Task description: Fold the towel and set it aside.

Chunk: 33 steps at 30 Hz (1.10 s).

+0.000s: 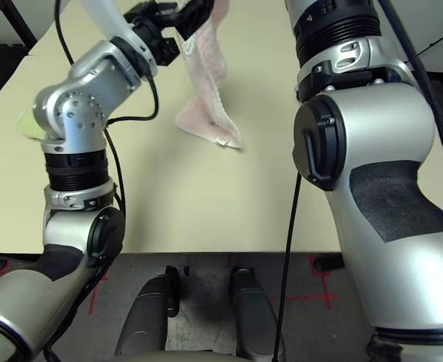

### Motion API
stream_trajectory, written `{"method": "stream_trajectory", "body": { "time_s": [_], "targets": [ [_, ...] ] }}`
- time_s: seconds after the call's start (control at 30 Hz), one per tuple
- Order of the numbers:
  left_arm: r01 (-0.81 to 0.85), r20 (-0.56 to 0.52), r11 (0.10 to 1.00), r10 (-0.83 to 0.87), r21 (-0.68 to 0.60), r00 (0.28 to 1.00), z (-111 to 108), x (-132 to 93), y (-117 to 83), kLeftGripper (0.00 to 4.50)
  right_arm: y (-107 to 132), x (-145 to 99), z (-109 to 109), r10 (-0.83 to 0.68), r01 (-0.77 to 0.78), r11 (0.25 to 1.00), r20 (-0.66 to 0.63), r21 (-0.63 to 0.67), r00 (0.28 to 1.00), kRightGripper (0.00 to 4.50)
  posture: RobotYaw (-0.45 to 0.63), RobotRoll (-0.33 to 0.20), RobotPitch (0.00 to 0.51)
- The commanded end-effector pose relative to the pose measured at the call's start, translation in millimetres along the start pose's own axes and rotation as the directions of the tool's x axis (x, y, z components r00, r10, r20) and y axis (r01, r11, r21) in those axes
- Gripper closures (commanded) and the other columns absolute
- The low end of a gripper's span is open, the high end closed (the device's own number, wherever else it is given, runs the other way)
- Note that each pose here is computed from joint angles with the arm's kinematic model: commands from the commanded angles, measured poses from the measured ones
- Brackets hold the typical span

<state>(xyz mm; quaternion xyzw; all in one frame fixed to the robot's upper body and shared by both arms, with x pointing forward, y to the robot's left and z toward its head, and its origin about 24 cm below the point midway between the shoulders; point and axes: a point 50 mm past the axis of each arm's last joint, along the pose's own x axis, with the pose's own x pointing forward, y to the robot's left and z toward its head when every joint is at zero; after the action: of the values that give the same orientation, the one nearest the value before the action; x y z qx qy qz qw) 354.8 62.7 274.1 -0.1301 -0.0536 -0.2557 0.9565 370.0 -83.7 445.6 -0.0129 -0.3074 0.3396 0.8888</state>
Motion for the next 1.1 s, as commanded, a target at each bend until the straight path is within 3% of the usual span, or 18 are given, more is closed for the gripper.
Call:
{"method": "stream_trajectory", "body": {
  "time_s": [0.03,0.37,0.47,0.63,0.77,0.9,1.0,1.1],
  "targets": [
    [-0.041,-0.065,0.999,0.042,0.009,0.997,-23.6,1.2,-3.3,0.00,-0.1,2.8,19.4,-0.009,0.010,1.000,0.061,-0.021,0.998,4.48,0.03,0.000,0.154],
    [-0.058,-0.220,0.998,0.058,0.007,0.974,-64.2,-5.7,-7.6,0.00,-2.9,2.8,18.9,-0.043,0.045,0.999,0.068,-0.026,0.997,4.48,0.04,0.000,0.160],
    [-0.095,-0.276,0.995,0.102,0.038,0.956,-80.4,-13.0,9.1,0.00,-7.0,1.2,24.6,-0.066,0.068,0.997,0.085,-0.029,0.994,4.48,0.04,0.000,0.162],
    [-0.237,-0.317,0.963,0.267,0.131,0.910,-98.4,-28.6,62.2,0.00,-13.3,-2.5,29.7,-0.086,0.091,0.995,0.097,-0.043,0.992,4.48,0.03,0.000,0.163],
    [-0.324,-0.265,0.925,0.369,0.196,0.891,-87.6,-38.4,95.2,0.00,-18.2,-5.9,30.0,-0.098,0.103,0.993,0.090,-0.057,0.991,4.48,0.03,0.000,0.164],
    [-0.357,-0.183,0.903,0.403,0.240,0.896,-66.5,-43.9,108.8,0.00,-22.0,-9.0,25.5,-0.107,0.111,0.992,0.072,-0.061,0.992,4.48,0.04,0.000,0.166],
    [-0.282,-0.143,0.941,0.310,0.190,0.940,-54.7,-42.3,100.0,0.00,-22.6,-10.0,19.1,-0.107,0.110,0.992,0.053,-0.056,0.993,4.48,0.04,0.000,0.166],
    [-0.045,-0.132,0.994,0.059,0.100,0.989,-49.2,-41.5,77.2,0.00,-21.3,-9.7,12.8,-0.101,0.102,0.994,0.036,-0.049,0.994,4.48,0.05,0.000,0.169]
  ]
}}
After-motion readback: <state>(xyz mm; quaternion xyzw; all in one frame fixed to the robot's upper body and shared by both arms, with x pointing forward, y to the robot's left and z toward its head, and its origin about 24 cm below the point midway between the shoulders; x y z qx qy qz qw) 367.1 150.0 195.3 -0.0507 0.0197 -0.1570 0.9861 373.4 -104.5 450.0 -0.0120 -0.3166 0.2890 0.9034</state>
